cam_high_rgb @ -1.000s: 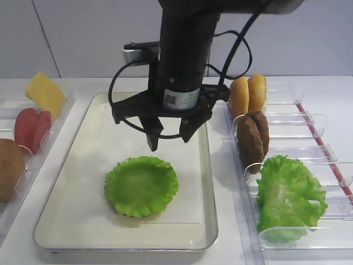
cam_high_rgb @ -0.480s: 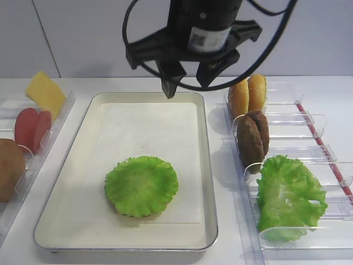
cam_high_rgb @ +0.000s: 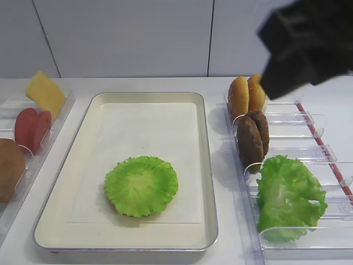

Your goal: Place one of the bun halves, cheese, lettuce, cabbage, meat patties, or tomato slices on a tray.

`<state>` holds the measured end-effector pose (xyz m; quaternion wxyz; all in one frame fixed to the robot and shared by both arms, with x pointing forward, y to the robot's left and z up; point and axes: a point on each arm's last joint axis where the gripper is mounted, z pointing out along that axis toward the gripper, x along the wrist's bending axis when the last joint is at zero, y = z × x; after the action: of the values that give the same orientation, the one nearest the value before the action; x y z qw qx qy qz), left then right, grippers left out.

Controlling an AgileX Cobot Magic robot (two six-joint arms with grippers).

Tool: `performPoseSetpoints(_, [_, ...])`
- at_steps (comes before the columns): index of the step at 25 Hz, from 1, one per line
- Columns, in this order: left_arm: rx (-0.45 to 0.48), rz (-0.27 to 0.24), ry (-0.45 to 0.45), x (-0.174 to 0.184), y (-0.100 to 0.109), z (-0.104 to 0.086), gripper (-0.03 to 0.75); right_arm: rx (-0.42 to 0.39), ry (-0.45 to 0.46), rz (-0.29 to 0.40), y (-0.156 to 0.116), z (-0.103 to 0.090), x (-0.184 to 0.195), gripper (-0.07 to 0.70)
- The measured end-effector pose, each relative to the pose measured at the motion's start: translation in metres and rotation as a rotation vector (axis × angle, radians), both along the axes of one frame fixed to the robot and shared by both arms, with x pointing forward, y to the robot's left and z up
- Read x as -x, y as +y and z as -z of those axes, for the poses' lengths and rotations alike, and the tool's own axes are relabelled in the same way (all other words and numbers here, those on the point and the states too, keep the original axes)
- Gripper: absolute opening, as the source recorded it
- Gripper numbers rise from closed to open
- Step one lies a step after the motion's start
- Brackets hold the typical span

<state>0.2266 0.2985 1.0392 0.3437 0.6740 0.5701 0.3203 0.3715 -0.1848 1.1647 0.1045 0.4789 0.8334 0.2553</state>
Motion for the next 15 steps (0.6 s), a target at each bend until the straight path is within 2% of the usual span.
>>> performPoseSetpoints(8, [0.000,0.000,0.000,0.000,0.000,0.000,0.387,-0.132,-0.170,0.006,-0.081,0.019,0.090,0.445])
performPoseSetpoints(12, [0.000,0.000,0.000,0.000,0.000,0.000,0.387,-0.182,-0.220,0.022,-0.101,0.031,0.111,0.432])
performPoseSetpoints(15, [0.000,0.000,0.000,0.000,0.000,0.000,0.387,-0.172,-0.239,0.069,-0.108,0.043,0.117,0.430])
